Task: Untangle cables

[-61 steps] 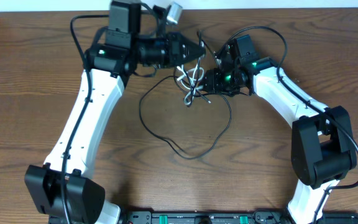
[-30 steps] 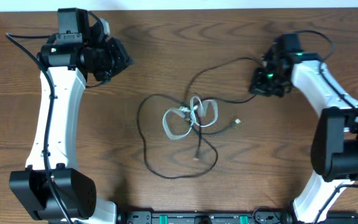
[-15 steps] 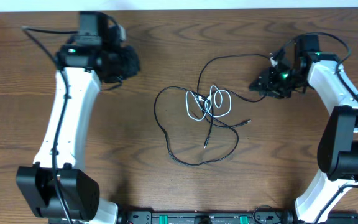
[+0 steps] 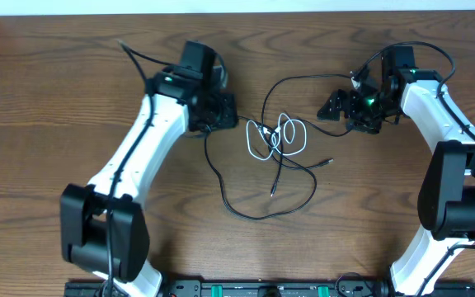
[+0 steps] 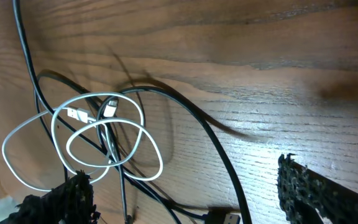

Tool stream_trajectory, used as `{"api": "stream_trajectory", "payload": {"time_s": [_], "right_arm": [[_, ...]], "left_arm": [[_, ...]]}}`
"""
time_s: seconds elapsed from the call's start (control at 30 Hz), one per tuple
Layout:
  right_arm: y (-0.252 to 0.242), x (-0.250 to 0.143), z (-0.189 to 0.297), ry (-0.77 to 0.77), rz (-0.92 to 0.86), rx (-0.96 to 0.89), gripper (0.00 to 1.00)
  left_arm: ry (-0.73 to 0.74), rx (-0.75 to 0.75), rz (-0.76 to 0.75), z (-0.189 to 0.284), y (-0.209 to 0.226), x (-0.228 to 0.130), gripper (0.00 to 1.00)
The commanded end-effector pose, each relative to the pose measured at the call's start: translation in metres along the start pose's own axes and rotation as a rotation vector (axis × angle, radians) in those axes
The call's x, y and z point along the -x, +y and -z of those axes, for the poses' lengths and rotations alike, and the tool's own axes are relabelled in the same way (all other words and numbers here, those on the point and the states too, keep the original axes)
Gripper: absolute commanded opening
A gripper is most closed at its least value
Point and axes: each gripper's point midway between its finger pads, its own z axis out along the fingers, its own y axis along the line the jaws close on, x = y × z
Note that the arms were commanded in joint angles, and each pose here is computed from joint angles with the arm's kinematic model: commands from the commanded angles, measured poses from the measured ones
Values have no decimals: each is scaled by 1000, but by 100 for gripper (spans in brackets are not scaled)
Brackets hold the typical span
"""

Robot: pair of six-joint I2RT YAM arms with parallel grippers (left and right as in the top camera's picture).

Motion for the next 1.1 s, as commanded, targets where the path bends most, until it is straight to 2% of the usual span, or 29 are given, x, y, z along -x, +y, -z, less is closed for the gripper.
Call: {"api": "stream_trajectory", "payload": {"time_s": [0.0, 0.27, 0.47, 0.53, 0.6, 0.83, 1.07], "right_arm": [[-1, -3, -5, 15, 7, -3, 92], [-1, -4, -5, 18, 6, -3, 92], [-1, -5, -5, 20, 5, -3, 92], [-1, -5, -5, 20, 5, -3, 92], [-1, -5, -5, 21, 4, -4, 92], [3, -7, -7, 29, 12, -3, 91], [17, -16, -19, 56, 66, -29, 90]], "left_arm": [[28, 0, 10, -16, -3, -7, 36], [49, -9, -36, -44, -15, -11, 45], [110, 17, -36, -70, -7, -21, 45], [130, 28, -31, -78, -3, -24, 32], [142, 34, -26, -82, 0, -25, 8], [81, 67, -49, -70, 1, -14, 7], [-94, 38, -98, -8, -23, 9, 8]]}}
